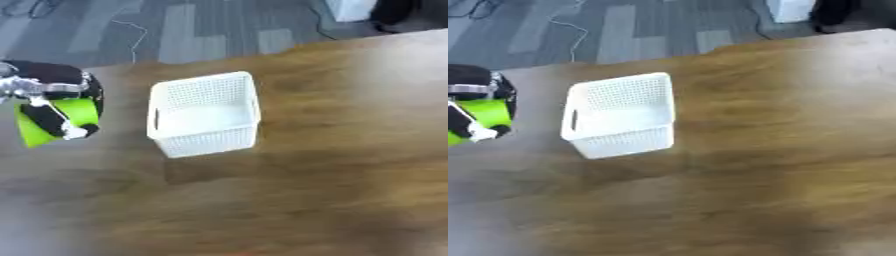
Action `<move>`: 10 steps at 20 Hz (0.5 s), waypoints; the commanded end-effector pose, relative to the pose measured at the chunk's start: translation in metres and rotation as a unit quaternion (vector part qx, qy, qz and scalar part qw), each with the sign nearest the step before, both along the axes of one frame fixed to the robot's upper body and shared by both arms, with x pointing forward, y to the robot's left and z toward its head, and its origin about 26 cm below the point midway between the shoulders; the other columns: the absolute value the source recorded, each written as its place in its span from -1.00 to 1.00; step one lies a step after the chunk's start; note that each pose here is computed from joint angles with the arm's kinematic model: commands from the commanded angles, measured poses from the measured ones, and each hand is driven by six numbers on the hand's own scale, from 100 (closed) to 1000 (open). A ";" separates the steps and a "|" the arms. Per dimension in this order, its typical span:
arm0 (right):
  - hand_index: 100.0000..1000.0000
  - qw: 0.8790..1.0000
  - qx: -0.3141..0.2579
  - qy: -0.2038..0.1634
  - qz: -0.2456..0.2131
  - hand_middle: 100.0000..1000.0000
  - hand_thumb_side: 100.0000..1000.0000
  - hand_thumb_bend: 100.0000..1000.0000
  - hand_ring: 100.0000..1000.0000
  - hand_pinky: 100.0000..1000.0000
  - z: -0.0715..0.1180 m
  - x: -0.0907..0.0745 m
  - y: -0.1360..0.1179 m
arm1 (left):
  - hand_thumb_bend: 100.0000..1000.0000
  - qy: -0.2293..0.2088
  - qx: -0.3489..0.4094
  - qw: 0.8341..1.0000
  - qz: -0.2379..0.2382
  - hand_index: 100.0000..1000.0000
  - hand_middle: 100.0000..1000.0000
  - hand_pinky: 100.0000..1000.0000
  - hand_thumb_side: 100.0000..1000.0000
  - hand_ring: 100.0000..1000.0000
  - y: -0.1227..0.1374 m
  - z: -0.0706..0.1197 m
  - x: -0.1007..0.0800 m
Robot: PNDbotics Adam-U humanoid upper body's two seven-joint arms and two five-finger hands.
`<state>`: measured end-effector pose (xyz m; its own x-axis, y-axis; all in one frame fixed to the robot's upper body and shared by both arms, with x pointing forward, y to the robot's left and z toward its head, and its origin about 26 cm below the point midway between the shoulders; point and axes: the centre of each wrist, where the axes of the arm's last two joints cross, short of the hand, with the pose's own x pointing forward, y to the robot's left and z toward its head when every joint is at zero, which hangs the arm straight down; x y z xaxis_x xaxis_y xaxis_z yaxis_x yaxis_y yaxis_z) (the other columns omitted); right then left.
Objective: Pick up objects on the table and place them in the box.
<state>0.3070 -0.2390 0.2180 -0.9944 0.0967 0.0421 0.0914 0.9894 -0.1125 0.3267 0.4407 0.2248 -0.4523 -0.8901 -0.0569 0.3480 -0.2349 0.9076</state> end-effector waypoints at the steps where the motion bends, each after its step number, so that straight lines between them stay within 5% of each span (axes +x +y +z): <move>1: 0.06 1.000 -0.009 -0.019 0.022 -0.12 1.00 -0.53 -0.18 -0.42 0.013 -0.001 0.007 | -0.64 -0.039 0.012 0.999 0.002 -0.82 -1.00 -1.00 -0.67 -1.00 0.005 0.023 0.003; 10: 0.05 0.996 -0.062 -0.040 0.054 -0.12 1.00 -0.57 -0.19 -0.44 0.037 0.002 0.027 | -0.58 -0.103 0.017 0.994 -0.017 -0.83 -1.00 -1.00 -0.69 -1.00 0.000 0.042 0.009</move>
